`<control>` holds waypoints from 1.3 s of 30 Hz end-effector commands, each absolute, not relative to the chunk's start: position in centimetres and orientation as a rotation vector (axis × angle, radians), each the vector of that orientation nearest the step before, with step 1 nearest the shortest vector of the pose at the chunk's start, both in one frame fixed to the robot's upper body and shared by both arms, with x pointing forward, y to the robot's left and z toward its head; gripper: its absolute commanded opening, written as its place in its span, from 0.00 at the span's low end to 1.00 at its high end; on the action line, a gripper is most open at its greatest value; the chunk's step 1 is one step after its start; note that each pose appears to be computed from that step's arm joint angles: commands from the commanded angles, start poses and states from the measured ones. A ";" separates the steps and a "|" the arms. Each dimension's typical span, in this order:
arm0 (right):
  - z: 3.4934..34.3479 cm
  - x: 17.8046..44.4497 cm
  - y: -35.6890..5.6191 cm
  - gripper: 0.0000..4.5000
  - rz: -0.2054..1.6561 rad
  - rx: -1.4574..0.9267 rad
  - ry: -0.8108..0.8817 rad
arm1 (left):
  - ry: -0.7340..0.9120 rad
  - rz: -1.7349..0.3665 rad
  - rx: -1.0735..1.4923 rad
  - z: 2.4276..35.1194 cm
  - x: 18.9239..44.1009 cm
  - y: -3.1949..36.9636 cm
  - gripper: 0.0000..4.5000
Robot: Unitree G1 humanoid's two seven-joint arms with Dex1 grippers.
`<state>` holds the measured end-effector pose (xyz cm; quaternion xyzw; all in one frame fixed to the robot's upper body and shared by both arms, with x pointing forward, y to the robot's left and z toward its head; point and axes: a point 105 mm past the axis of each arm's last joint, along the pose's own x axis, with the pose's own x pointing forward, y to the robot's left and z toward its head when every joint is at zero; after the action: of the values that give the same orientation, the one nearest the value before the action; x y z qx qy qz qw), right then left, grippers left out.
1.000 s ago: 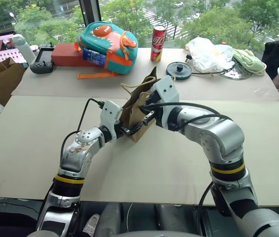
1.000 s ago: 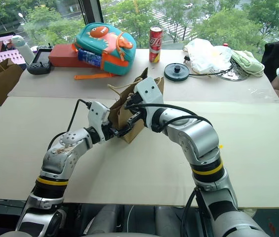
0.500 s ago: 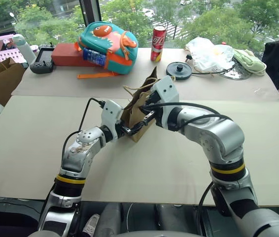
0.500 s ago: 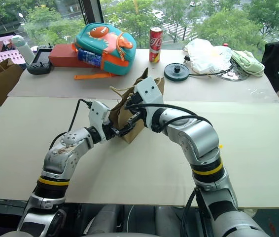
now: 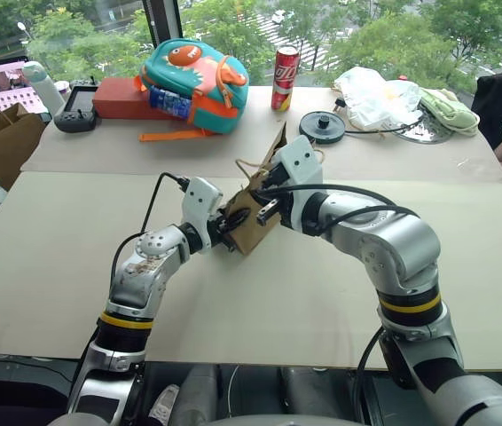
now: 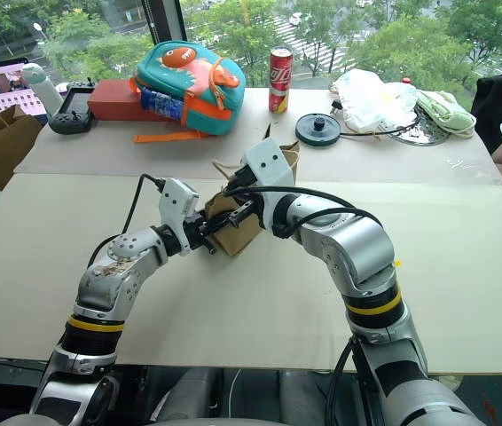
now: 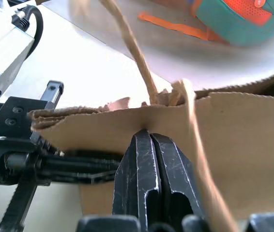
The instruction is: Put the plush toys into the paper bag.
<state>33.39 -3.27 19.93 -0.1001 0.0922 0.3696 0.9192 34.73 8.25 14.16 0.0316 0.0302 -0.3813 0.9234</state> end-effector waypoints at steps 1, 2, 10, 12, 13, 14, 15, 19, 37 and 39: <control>21.2 33.0 -3.4 0.00 0.758 -0.196 0.138 | 0.001 -0.806 0.081 15.6 34.5 7.8 0.01; 21.2 33.0 -3.4 0.00 0.757 -0.196 0.138 | 0.002 -0.809 0.082 15.5 34.5 7.8 0.01; 21.2 33.1 -3.5 0.00 0.751 -0.195 0.138 | 0.032 -0.789 0.093 14.9 34.9 8.0 0.01; 21.2 33.2 -3.6 0.00 0.749 -0.194 0.139 | 0.029 -0.788 0.095 15.0 35.0 8.0 0.01; 21.2 33.2 -3.6 0.00 0.748 -0.194 0.139 | 0.028 -0.791 0.089 15.0 35.0 8.0 0.01; 21.2 33.2 -3.6 0.00 0.747 -0.195 0.140 | 0.024 -0.791 0.086 15.0 35.0 7.9 0.01; 21.2 33.2 -3.7 0.00 0.746 -0.196 0.141 | 0.017 -0.796 0.080 15.1 35.0 7.9 0.01; 21.3 32.9 -3.9 0.00 0.750 -0.200 0.132 | 0.010 -0.805 0.080 15.1 35.0 7.8 0.01; 23.8 24.8 -10.8 0.00 1.100 -0.298 -0.020 | 0.021 -0.808 0.019 15.2 35.4 9.3 0.01; 24.0 23.6 -11.6 0.00 1.201 -0.234 -0.025 | 0.017 -0.862 0.025 15.3 34.9 9.7 0.01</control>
<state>25.39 -11.59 22.35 -0.1236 0.0318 0.5089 0.8513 35.35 9.63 13.94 0.0144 0.0382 -0.3912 0.9194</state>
